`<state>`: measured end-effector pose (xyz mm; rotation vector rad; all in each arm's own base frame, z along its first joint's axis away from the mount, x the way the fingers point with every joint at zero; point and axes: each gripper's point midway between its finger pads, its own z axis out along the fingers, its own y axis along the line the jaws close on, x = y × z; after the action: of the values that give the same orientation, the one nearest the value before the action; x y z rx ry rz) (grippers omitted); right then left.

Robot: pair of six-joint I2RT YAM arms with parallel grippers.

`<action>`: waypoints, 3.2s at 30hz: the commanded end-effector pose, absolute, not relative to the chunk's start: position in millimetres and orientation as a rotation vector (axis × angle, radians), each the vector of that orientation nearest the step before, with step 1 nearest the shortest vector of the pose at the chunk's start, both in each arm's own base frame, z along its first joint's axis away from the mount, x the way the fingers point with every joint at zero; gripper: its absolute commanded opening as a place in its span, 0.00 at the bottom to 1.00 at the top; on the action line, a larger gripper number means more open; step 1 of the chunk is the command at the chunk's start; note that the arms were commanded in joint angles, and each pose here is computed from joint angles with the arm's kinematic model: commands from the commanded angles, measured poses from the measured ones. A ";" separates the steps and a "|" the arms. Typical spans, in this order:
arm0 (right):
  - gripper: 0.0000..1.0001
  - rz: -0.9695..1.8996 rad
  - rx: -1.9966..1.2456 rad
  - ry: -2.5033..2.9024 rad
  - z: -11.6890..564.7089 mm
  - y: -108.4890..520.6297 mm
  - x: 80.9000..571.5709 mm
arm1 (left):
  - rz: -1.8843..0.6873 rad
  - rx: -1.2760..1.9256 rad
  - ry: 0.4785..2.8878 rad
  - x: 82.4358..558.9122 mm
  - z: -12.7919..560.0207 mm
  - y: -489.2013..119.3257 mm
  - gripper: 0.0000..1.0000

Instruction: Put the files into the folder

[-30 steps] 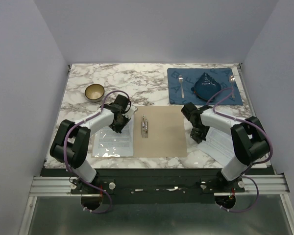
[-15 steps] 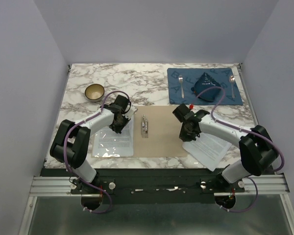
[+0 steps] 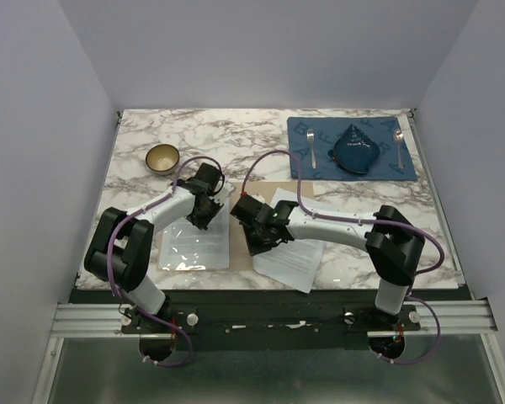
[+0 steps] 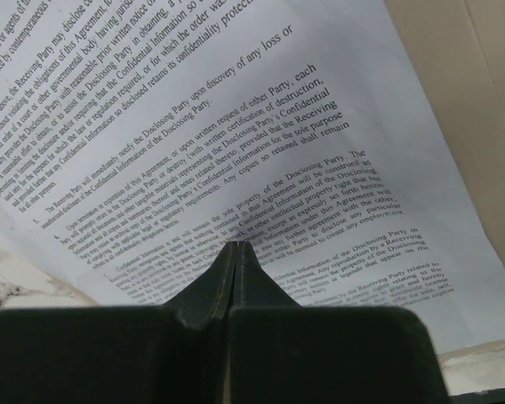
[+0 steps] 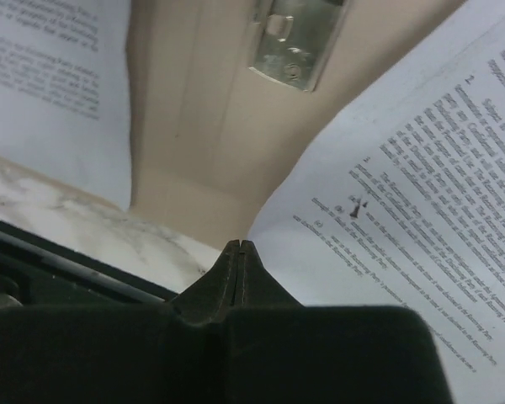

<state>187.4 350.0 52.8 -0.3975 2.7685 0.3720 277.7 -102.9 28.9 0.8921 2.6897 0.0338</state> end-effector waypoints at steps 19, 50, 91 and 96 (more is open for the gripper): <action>0.66 0.077 0.242 2.663 71.2 157.6 231.3 | -0.047 0.802 2.609 316.5 83.7 -128.1 0.00; 0.27 0.184 0.241 2.696 37.2 152.8 279.4 | 0.040 0.921 2.637 380.9 35.8 -213.4 0.00; 0.01 0.249 0.297 2.661 33.1 151.6 267.6 | 0.002 1.224 2.676 299.6 -17.9 -233.9 0.00; 0.01 0.241 0.307 2.649 31.9 146.9 262.0 | -0.029 1.258 2.666 294.3 -15.8 -236.0 0.00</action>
<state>259.8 148.3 28.3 0.2726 2.6840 0.2218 338.4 -241.0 20.5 1.1367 2.5285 0.0642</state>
